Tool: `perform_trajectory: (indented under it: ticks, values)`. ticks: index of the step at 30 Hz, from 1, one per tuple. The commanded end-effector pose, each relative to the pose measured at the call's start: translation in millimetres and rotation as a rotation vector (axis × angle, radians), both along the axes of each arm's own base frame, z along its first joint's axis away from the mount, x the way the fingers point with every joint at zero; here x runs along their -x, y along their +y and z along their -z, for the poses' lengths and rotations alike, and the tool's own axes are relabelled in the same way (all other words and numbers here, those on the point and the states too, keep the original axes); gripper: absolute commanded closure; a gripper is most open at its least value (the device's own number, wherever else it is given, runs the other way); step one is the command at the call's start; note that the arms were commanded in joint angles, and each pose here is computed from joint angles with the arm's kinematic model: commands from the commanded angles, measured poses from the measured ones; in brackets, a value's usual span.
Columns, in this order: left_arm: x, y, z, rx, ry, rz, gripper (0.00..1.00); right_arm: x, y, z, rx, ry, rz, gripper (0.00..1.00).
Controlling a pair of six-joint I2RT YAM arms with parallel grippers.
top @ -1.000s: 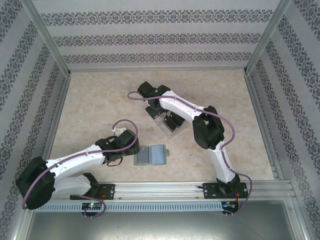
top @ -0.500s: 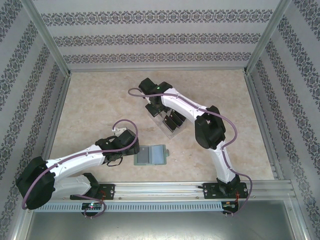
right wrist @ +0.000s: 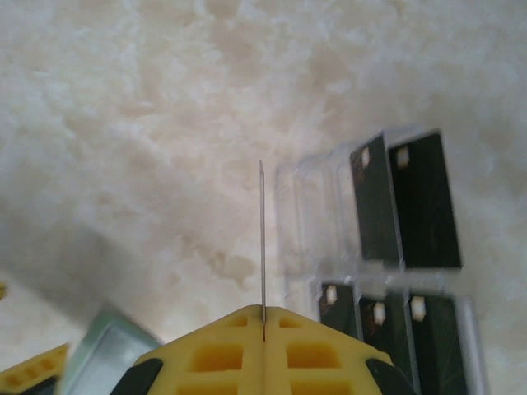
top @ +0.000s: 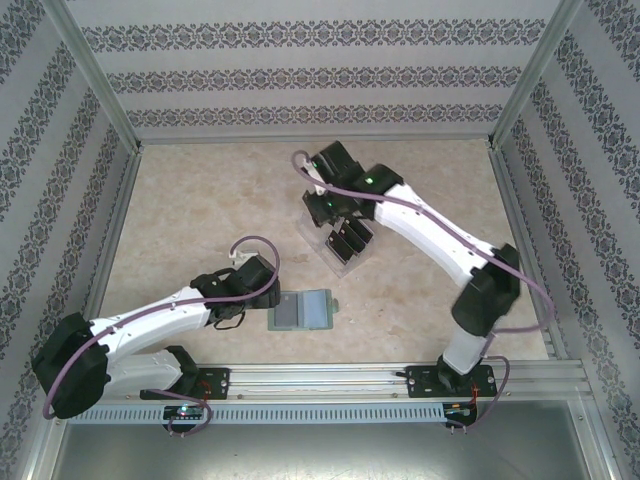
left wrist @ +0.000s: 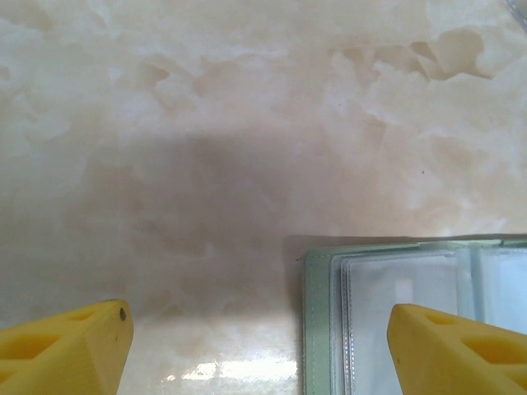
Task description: Put the credit cards into the card holder
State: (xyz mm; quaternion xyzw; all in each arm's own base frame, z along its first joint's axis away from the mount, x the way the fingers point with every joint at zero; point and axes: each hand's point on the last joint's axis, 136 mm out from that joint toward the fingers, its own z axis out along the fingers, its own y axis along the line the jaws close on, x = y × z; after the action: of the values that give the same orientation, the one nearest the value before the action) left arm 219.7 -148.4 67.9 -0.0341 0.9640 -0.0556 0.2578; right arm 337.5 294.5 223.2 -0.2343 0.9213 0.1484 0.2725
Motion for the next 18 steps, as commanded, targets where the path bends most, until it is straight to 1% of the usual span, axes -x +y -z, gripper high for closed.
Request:
perform_trajectory:
  ticks: [1, 6, 8, 13, 18]
  values:
    - [5, 0, 5, -0.054, 0.053, 0.073, 0.19, 26, 3, 10, -0.199, 0.106, 0.063, 1.00]
    - [10, -10, 15, -0.067, 0.089, 0.129, 0.19, 70, -3, 36, -0.443, 0.227, 0.149, 1.00]
    - [13, -13, 18, -0.081, 0.102, 0.146, 0.19, 86, -7, 51, -0.505, 0.266, 0.190, 1.00]
    - [17, -14, 23, -0.115, 0.103, 0.169, 0.19, 115, -15, 82, -0.588, 0.315, 0.252, 1.00]
    - [18, -19, 23, -0.120, 0.093, 0.187, 0.19, 137, -10, 101, -0.615, 0.338, 0.277, 1.00]
